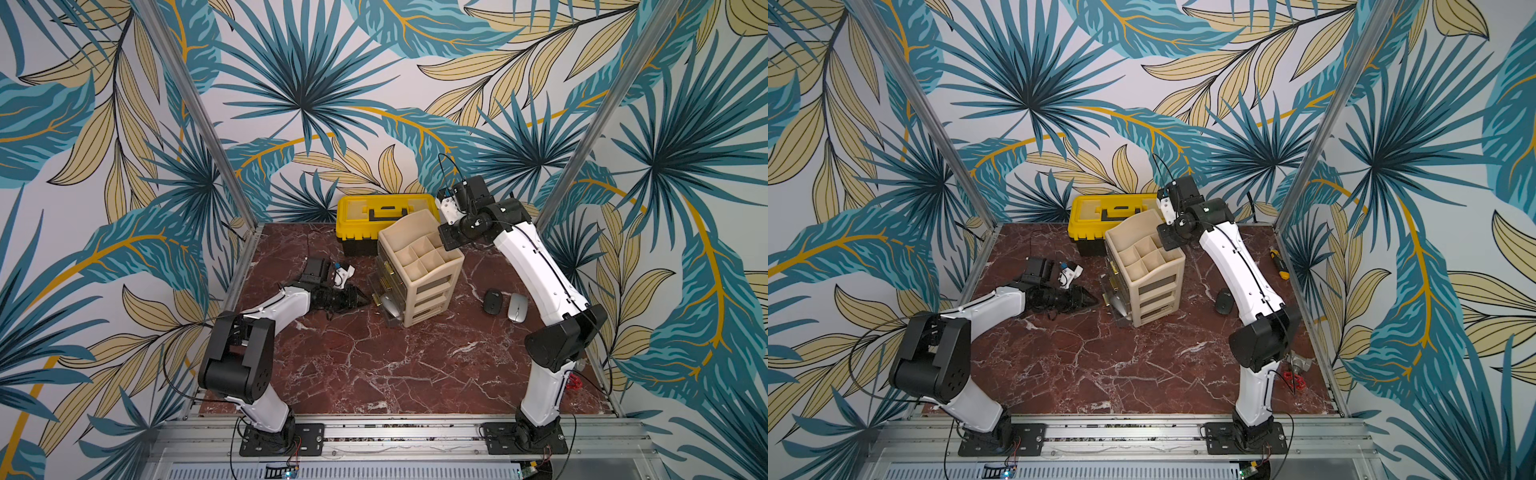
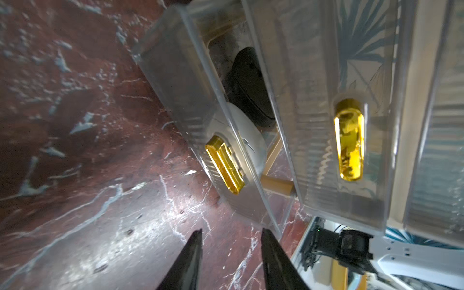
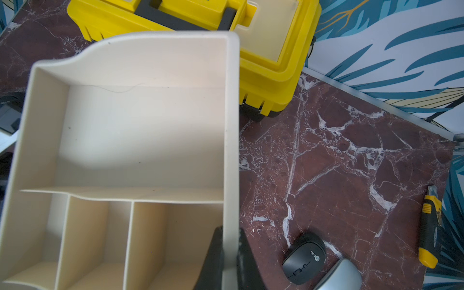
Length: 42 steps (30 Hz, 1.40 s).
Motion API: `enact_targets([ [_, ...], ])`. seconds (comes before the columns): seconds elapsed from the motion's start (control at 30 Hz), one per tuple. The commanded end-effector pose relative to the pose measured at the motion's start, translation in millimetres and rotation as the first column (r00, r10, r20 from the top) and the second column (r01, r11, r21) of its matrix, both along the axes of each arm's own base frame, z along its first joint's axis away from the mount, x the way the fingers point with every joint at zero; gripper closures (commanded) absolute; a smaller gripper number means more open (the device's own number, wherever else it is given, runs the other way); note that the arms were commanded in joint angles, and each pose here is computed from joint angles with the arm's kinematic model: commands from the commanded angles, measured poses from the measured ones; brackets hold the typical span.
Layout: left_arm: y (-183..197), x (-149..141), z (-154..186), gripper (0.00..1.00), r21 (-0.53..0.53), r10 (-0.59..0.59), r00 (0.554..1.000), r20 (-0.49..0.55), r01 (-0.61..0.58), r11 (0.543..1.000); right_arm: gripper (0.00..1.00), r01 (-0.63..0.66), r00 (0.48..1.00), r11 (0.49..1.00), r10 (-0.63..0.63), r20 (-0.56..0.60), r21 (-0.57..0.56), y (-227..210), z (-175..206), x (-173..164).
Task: Take the mice out of the drawer
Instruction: Open the drawer in the storage box.
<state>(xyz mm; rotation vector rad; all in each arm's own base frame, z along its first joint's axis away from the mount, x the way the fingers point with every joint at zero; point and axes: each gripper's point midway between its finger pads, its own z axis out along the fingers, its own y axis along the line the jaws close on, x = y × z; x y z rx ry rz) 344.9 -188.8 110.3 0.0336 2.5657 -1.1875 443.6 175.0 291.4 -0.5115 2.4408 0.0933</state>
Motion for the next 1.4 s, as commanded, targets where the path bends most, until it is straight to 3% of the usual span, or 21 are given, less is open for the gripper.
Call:
enact_targets([
  [0.0,10.0,-5.7,1.4,0.43,0.058,0.042,0.999,0.025,-0.043,0.997,1.00,0.002,1.000,1.000,-0.002,-0.004,-0.021,2.6,-12.5,9.4],
  [0.17,3.0,1.0,11.5,0.40,0.090,0.044,0.999,0.012,-0.044,0.995,1.00,0.000,1.000,1.000,0.000,-0.005,-0.023,2.9,-12.2,9.1],
  [0.3,-12.8,3.1,6.0,0.37,0.191,0.005,0.999,-0.054,0.005,0.982,1.00,-0.001,1.000,1.000,0.000,-0.008,-0.022,2.6,-11.7,7.3],
  [0.47,-24.2,18.5,13.5,0.27,0.167,0.044,0.998,-0.038,-0.037,0.985,1.00,-0.003,1.000,1.000,0.003,-0.010,-0.020,2.2,-11.7,5.8],
  [0.87,-19.7,32.6,-20.0,0.27,0.332,0.100,0.984,-0.151,-0.045,0.942,1.00,-0.005,1.000,1.000,0.005,-0.010,-0.026,1.7,-12.2,5.2],
  [1.0,-13.9,34.0,-29.9,0.19,0.384,0.129,0.978,-0.166,-0.057,0.922,1.00,0.003,1.000,1.000,-0.003,-0.013,-0.030,0.7,-13.9,6.2],
  [1.03,-12.7,34.3,-31.0,0.13,0.393,0.135,0.977,-0.165,-0.060,0.917,1.00,0.005,1.000,0.999,-0.005,-0.013,-0.032,0.2,-14.2,6.4],
  [1.07,-11.6,34.4,-32.1,0.00,0.402,0.138,0.977,-0.164,-0.062,0.913,1.00,0.008,1.000,0.999,-0.009,-0.008,-0.034,-0.3,-13.2,6.8],
  [1.37,1.1,29.7,-41.9,0.00,0.496,0.165,0.970,-0.178,-0.057,0.866,1.00,0.023,1.000,0.999,-0.023,0.003,-0.040,-2.1,-12.1,9.7],
])
